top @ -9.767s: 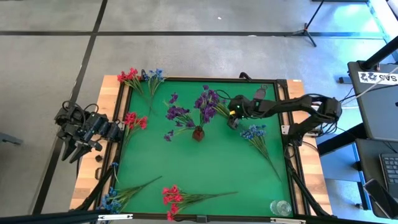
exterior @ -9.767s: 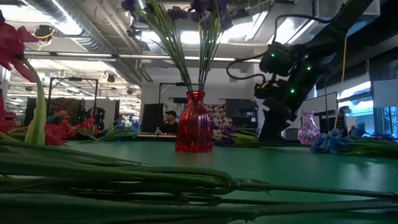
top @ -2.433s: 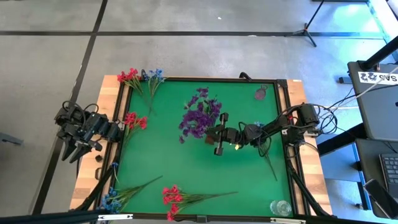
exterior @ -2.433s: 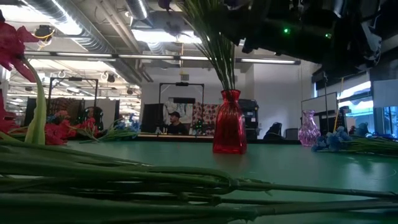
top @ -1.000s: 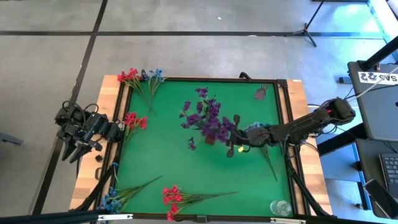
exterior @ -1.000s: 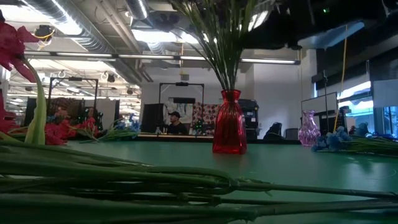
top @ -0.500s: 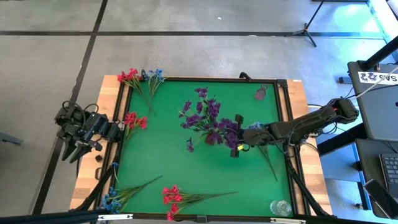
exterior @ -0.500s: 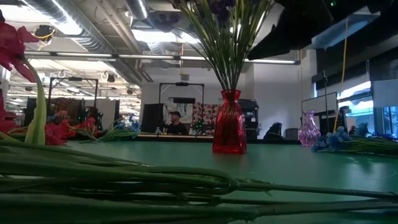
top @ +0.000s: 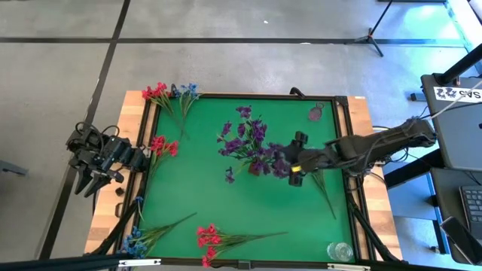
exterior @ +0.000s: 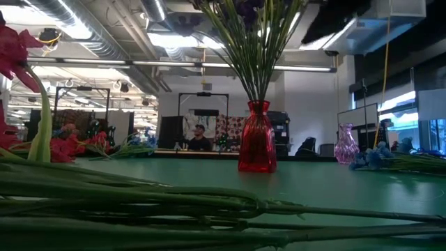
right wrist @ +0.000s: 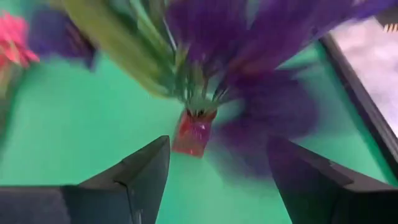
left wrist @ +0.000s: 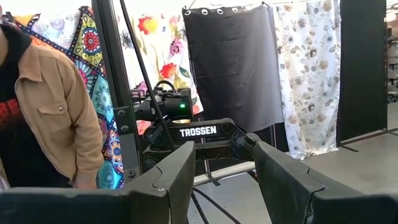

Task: Sort flowers into vase by color
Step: Put the middle blue flowers into the violet vase

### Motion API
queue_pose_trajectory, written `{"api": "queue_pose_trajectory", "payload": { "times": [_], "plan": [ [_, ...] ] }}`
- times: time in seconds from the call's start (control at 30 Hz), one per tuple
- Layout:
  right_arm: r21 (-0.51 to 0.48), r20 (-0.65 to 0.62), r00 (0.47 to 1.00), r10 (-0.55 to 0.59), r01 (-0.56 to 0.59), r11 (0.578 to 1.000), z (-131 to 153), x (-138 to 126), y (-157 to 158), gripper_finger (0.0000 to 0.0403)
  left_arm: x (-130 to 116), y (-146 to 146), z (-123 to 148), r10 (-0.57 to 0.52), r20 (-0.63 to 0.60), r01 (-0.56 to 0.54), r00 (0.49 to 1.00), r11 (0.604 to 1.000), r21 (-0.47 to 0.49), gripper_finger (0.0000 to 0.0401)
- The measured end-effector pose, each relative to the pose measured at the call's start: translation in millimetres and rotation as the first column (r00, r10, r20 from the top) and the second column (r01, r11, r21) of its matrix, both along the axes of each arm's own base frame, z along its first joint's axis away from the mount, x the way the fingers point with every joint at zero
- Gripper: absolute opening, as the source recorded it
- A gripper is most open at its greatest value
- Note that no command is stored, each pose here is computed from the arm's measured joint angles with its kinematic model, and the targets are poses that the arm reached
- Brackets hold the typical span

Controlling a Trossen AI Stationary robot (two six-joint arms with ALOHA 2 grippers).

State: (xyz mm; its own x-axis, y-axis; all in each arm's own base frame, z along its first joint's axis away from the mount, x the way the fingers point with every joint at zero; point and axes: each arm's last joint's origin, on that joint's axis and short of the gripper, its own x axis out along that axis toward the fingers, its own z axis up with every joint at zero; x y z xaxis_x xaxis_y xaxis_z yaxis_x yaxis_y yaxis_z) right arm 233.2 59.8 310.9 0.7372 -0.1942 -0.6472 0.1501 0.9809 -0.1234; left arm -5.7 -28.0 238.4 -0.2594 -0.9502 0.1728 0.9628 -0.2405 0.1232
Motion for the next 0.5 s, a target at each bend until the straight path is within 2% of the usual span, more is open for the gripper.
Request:
{"api": "queue_pose_trajectory", "payload": {
  "times": [0.1, 0.2, 0.33, 0.4, 0.5],
  "plan": [
    [0.006, 0.072, 0.997, -0.024, 0.023, 1.000, 16, -18, -4, 0.0256, 0, 0, 0, 0.000, 0.000, 0.000, 1.000, 1.000, 0.000, 0.0161],
    [0.053, 0.100, 0.993, -0.061, 0.055, 0.997, 28, -41, -11, 0.0248, 0, 0, 0, 0.000, 0.000, 0.000, 1.000, 1.000, 0.000, 0.0161],
    [0.190, -0.007, 0.986, -0.168, 0.166, 0.968, 27, -74, -20, 0.0240, 0, 0, 0, 0.000, 0.000, 0.000, 1.000, 1.000, 0.000, 0.0161],
    [0.285, -0.101, 0.963, -0.250, 0.269, 0.920, 23, -87, -23, 0.0236, 0, 0, 0, 0.000, 0.000, 0.000, 1.000, 1.000, 0.000, 0.0161],
    [0.415, -0.223, 0.893, -0.391, 0.450, 0.791, 17, -95, -24, 0.0233, 0, 0, 0, 0.000, 0.000, 0.000, 1.000, 1.000, 0.000, 0.0161]
  ]
}}
